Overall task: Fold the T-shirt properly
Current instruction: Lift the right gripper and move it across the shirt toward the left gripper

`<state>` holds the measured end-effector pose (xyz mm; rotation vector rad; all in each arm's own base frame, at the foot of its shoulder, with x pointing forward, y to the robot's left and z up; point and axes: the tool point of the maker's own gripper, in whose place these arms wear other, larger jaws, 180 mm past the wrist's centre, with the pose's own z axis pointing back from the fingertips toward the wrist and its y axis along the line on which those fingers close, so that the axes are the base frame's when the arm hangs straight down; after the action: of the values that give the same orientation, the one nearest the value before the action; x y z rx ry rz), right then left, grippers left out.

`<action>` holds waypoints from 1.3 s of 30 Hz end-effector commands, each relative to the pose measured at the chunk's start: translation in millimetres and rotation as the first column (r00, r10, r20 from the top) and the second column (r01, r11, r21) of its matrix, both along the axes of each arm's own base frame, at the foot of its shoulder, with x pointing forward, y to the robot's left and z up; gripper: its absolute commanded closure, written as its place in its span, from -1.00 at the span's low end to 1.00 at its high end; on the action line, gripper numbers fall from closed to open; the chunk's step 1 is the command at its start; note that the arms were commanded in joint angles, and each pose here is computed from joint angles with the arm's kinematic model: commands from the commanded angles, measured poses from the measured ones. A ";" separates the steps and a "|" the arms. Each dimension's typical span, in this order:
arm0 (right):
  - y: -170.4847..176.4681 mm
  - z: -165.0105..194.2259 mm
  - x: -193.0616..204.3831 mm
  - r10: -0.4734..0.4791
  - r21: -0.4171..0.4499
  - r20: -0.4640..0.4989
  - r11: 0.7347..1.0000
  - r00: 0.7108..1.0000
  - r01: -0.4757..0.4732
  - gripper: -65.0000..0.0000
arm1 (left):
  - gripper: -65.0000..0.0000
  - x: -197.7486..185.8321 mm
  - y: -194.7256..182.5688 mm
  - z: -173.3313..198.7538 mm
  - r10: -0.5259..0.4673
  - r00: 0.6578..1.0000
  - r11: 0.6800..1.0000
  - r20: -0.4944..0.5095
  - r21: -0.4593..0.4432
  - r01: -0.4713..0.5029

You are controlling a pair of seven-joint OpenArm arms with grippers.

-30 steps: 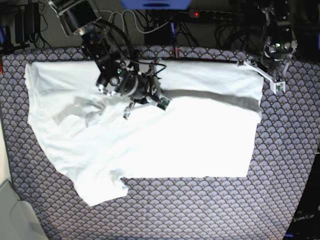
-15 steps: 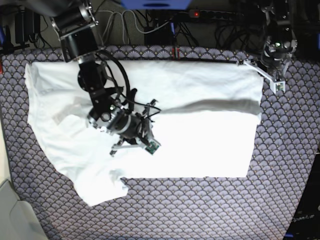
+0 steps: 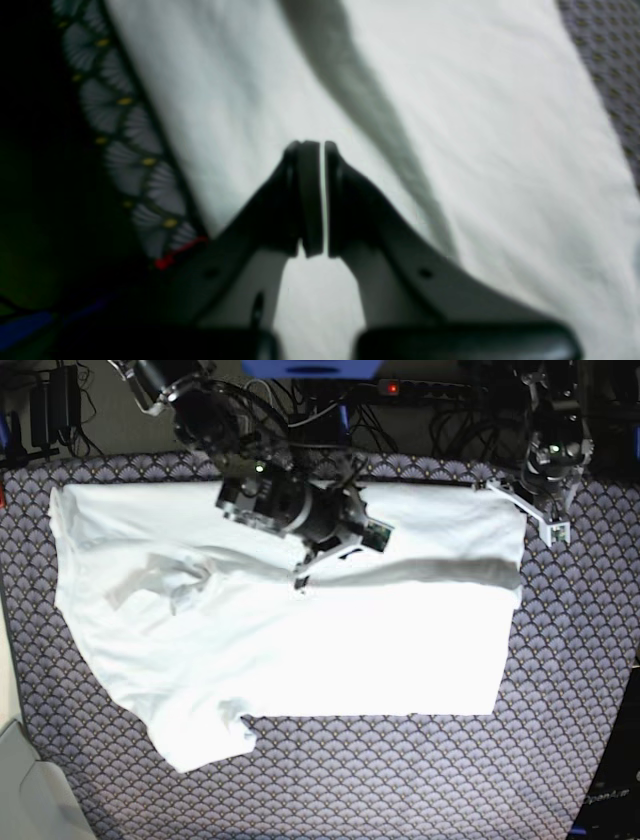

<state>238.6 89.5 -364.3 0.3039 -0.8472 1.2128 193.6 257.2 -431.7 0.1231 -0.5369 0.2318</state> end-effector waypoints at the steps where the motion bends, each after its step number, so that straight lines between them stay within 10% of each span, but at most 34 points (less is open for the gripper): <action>1: 14.2 16.1 11.0 -0.001 0.056 0.032 0.998 0.999 -0.001 0.99 | 0.99 -9.0 2.7 -3.7 0.003 0.999 1.000 -0.042 0.007 -0.003; 26: 97.9 -18.3 67.6 0.121 0.091 -0.043 0.989 0.992 -0.116 0.99 | 0.99 -11.2 1.9 -4.6 0.007 0.999 1.000 -0.047 0.004 -0.007; 39: 55.8 36.8 168.9 -0.317 0.366 0.109 0.894 0.942 0.258 0.99 | 0.99 -12.8 4.8 -4.4 0.012 0.999 1.000 -0.049 0.009 -0.012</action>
<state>398.6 132.6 -356.7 0.3169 -1.1283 0.8184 191.6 258.6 -432.0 0.1279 -0.5361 0.2380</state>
